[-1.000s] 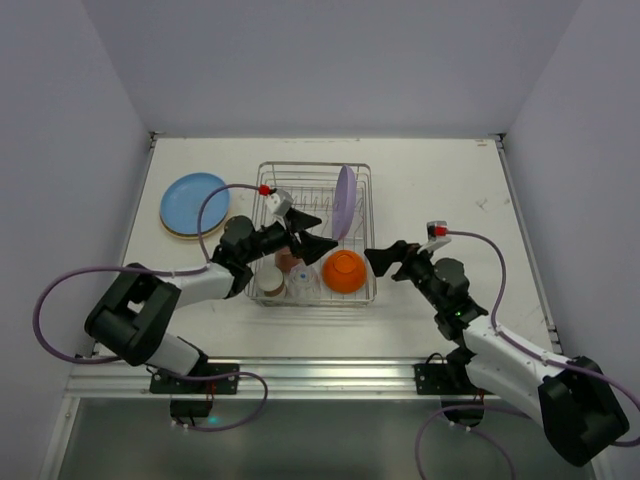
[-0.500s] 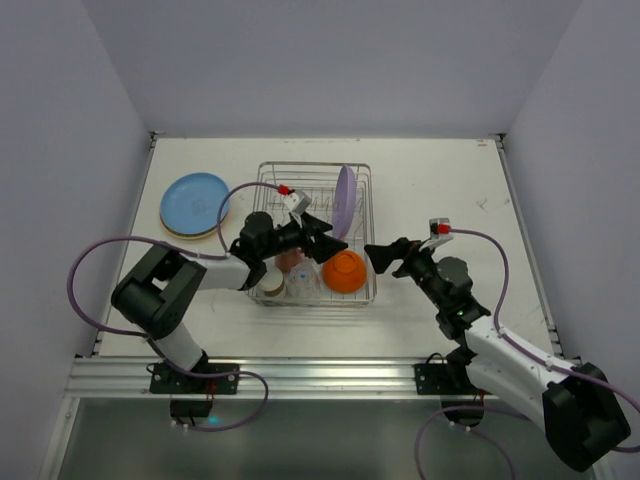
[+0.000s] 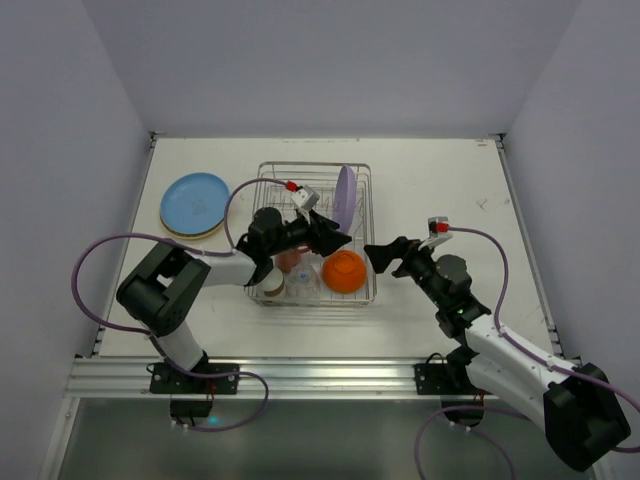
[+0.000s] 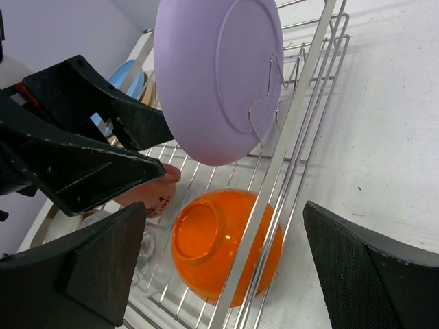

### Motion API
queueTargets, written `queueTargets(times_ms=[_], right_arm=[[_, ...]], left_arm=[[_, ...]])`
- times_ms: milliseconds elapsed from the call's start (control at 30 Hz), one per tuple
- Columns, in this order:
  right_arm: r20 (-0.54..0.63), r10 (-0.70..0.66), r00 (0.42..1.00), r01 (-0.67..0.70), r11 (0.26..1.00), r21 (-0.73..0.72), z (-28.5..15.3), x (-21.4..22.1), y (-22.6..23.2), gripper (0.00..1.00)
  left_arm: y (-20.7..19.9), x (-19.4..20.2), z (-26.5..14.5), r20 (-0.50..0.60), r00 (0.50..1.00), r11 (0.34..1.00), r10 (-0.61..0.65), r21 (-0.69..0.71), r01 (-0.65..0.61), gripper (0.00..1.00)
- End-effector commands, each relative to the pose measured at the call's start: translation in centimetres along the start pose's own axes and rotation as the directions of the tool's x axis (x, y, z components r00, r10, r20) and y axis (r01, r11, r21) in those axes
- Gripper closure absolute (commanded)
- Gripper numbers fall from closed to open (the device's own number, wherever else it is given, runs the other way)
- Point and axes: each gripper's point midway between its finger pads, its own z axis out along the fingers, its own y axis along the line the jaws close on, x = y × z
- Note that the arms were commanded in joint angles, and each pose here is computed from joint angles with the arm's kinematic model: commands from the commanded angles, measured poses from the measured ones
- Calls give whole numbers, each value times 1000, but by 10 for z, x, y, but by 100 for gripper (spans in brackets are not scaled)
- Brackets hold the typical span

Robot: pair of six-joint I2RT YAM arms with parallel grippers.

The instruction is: Unload the mixed dishes from the dish rack

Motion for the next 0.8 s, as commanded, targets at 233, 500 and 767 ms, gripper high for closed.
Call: queueTargets(times_ms=[233,500,767], right_arm=[[31,-8,1000,9,999,-34,5,-17,14,1],[20,-9,1000,10,999,-32,6,-16,14,1],[4,-11,1000,11,1000,-29,9,-14,14,1]], left_arm=[[-1,-7,17,2,997,996,80,-43,-80,57],[-1,-6,18,-5,997,996,78,-42,-78,66],[-1,-7,18,-7,997,996,81,-47,-81,99]])
